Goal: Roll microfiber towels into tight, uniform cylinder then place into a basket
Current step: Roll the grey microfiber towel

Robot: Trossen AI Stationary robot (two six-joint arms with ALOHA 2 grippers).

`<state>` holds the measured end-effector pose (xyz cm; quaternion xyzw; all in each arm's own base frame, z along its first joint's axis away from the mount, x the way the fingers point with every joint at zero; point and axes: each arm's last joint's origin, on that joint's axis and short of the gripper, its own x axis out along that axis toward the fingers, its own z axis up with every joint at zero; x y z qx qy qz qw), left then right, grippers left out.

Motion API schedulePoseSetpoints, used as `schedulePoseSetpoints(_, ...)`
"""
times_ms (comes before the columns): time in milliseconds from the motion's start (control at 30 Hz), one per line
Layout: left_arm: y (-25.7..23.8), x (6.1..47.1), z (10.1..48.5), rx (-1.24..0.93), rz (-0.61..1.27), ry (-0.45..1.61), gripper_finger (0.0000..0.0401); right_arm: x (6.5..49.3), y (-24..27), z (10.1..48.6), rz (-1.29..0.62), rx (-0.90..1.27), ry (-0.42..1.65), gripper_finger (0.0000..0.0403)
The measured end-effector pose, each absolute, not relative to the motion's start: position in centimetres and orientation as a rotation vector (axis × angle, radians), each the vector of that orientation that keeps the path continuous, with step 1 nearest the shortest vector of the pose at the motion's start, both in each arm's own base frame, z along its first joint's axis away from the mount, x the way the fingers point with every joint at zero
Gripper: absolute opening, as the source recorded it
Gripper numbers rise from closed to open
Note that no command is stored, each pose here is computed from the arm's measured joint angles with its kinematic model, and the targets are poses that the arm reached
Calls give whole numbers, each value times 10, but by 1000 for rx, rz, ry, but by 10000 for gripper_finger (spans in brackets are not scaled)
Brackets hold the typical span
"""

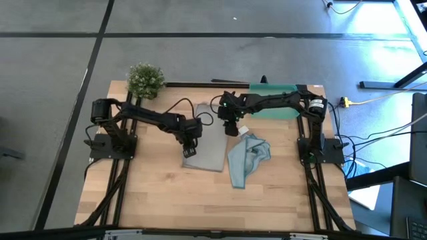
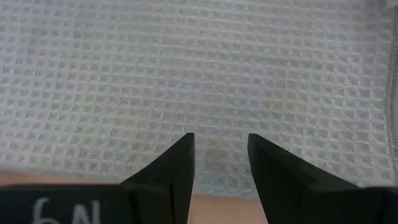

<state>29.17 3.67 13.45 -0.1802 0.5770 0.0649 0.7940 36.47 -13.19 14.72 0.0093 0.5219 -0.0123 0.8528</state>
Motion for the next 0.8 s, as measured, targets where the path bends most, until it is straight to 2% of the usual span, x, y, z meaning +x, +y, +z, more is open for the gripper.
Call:
schedulePoseSetpoints(300,53,287,162,-349,258,1143,78,372,-115,153,21,-5,1117,150)
schedulePoseSetpoints(633,58,273,193,-310,338,1051,78,390,-73,182,215,-196,1162,150)
schedulePoseSetpoints(800,51,264,206,-296,396,1034,78,394,-57,200,261,-212,1195,150)
